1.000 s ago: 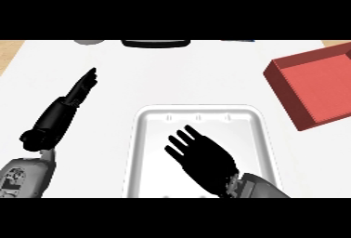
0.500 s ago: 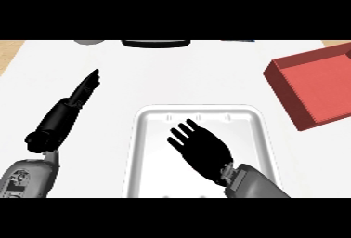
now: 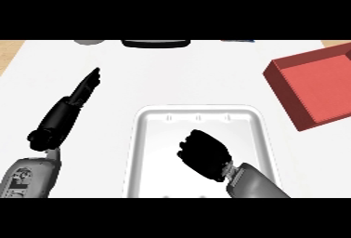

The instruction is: Pick the bell pepper from the tray and place it in the cardboard box

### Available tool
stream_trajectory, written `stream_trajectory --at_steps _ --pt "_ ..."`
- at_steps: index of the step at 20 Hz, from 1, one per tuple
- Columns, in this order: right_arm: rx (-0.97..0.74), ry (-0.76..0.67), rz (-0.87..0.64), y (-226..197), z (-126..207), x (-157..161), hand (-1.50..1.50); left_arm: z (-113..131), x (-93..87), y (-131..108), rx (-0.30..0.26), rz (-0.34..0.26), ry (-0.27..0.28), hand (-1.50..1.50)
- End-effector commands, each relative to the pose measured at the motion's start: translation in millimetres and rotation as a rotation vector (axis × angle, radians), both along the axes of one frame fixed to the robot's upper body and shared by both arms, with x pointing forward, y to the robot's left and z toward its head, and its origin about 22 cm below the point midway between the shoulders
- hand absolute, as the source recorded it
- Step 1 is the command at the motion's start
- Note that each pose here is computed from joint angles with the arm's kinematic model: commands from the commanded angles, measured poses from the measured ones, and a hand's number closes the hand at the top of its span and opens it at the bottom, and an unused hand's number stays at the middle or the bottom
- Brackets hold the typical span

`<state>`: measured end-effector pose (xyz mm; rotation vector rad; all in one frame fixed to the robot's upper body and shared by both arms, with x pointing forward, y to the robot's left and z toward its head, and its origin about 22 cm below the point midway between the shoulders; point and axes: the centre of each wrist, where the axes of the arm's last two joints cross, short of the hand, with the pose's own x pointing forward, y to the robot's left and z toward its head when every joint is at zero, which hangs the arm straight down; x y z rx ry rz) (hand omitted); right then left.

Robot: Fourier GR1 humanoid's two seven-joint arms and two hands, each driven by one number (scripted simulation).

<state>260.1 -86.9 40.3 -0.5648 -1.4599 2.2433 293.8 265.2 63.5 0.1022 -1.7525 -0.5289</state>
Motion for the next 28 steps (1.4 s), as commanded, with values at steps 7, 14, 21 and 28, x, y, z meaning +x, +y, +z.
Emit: stream_trajectory --at_steps 7,14,21,28 --pt "0.139 0.165 0.339 -100 -14 -32 1.50 -8 -8.1 12 -0.006 0.039 0.022 0.00" --pt "0.310 0.208 0.563 -197 18 -41 1.50 -2 -13.8 12 -0.014 0.052 0.008 0.00" --pt "0.489 0.057 0.632 -266 87 -36 1.50 -2 -22.9 23 -0.004 0.061 0.026 0.00" --pt "0.810 0.050 0.283 -341 141 -27 1.50 3 -11.7 11 -0.001 0.025 0.004 0.00"
